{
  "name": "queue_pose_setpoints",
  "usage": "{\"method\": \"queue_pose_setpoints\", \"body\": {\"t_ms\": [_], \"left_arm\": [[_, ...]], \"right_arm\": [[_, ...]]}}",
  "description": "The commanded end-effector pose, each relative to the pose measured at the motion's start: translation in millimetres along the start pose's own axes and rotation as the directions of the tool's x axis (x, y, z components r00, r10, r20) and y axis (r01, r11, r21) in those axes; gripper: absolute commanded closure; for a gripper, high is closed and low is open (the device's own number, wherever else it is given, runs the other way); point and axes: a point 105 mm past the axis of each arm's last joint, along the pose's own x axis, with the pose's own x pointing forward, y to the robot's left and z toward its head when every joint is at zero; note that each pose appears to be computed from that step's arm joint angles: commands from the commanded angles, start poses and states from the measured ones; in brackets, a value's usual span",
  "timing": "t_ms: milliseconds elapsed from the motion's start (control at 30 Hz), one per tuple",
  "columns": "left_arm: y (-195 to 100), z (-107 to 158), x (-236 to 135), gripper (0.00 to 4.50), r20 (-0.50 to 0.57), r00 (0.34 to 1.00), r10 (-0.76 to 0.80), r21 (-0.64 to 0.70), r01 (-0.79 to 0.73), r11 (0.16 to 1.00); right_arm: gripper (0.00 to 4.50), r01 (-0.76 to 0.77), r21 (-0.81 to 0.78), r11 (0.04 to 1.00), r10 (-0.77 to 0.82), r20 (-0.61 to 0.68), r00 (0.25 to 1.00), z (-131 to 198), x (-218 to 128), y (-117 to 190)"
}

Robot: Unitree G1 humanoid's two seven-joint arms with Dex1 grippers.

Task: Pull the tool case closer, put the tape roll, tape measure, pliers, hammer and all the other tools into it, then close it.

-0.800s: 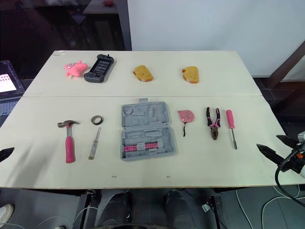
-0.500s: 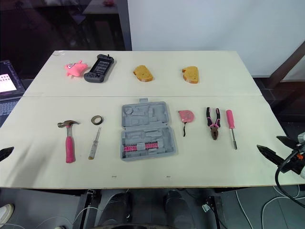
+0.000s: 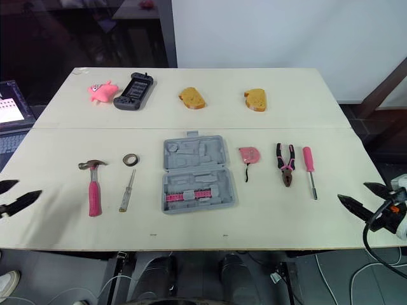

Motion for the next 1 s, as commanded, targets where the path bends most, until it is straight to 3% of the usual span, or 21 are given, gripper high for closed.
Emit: {"method": "queue_pose_setpoints", "body": {"t_ms": [33, 133, 300, 333, 633, 733, 1000], "left_arm": [[-48, 25, 48, 0.04, 0.073, 0.988, -0.134, 0.026, 0.132, 0.991], [-89, 34, 89, 1.36, 0.107, 0.97, -0.216, 0.018, 0.215, 0.976], [-127, 36, 126, 4.15, 0.072, 0.962, -0.263, 0.032, 0.262, 0.965], [-130, 37, 129, 4.48, 0.068, 0.961, -0.268, 0.032, 0.267, 0.963], [-170, 19, 165, 4.48, -0.072, 0.932, -0.355, 0.098, 0.361, 0.928], [-177, 15, 174, 4.48, -0.119, 0.926, -0.359, 0.123, 0.373, 0.92], [-195, 9, 182, 4.48, -0.176, 0.89, -0.42, 0.155, 0.446, 0.881]], "right_arm": [[0.0, -0.191, -0.061, 0.98, 0.193, 0.022, 0.981, 28, 40, 62], [1.39, -0.261, -0.109, 0.959, 0.263, 0.008, 0.965, 39, 76, 99], [4.11, -0.254, -0.138, 0.957, 0.258, 0.008, 0.966, 55, 127, 126], [4.45, -0.258, -0.142, 0.956, 0.26, -0.005, 0.966, 54, 133, 128], [4.45, -0.243, -0.266, 0.933, 0.199, -0.183, 0.963, 41, 205, 127], [4.45, -0.269, -0.316, 0.91, 0.194, -0.248, 0.949, 29, 217, 125], [4.45, -0.342, -0.328, 0.881, 0.263, -0.262, 0.929, 28, 240, 147]]}}
